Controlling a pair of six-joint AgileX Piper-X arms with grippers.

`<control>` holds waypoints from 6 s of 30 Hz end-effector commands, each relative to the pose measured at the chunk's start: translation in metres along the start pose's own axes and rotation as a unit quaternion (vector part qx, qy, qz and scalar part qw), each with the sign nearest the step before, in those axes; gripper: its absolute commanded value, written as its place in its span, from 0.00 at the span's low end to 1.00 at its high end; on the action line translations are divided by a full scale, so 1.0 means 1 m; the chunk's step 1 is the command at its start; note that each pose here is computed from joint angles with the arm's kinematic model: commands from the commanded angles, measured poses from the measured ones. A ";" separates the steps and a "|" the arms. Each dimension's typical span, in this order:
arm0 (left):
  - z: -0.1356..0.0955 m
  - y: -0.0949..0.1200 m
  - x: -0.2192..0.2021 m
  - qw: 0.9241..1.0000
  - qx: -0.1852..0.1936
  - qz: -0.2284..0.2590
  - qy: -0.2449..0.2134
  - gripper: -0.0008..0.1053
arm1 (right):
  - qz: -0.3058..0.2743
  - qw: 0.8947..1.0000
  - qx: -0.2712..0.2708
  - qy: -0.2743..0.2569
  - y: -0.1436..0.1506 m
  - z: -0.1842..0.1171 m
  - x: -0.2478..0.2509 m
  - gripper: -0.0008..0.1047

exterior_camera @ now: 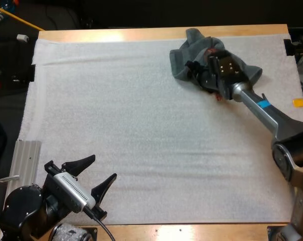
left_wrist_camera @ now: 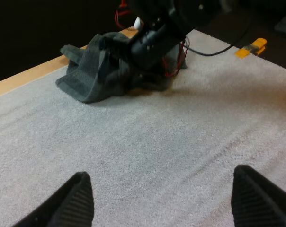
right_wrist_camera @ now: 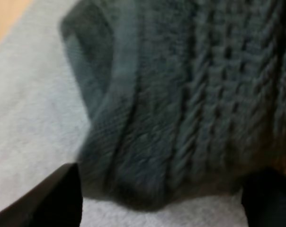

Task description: Pick towel from pile, fold and stack

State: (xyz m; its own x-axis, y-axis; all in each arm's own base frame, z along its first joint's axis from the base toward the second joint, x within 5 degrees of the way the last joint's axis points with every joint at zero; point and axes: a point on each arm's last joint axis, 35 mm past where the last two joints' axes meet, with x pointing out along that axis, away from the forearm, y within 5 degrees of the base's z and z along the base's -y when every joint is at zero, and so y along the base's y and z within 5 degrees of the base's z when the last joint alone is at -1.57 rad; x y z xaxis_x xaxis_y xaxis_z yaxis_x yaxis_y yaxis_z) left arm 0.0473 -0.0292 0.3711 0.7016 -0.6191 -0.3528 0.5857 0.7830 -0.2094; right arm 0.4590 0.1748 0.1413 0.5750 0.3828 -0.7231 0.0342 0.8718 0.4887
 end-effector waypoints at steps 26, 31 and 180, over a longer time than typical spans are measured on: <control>0.003 -0.001 -0.002 1.000 -0.001 -0.007 -0.006 0.57 | 0.043 0.941 -0.308 -0.133 0.098 0.039 -0.176 0.01; 0.003 -0.001 -0.002 1.000 -0.001 -0.007 -0.006 0.57 | 0.054 0.923 -0.341 -0.168 0.123 0.028 -0.262 0.01; -0.008 -0.001 -0.002 0.999 0.014 -0.006 0.039 0.57 | -0.223 0.836 -0.391 0.314 0.029 -0.179 -0.259 0.01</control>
State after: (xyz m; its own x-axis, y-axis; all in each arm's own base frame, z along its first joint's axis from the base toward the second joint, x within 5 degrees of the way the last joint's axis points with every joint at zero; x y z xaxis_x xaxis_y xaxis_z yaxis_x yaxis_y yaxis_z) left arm 0.0434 -0.0281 0.3625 0.6666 -0.6117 -0.4261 0.5935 0.7813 -0.1931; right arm 0.1673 0.1592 0.2535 0.1048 -0.1363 -0.9851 -0.5502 0.8172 -0.1716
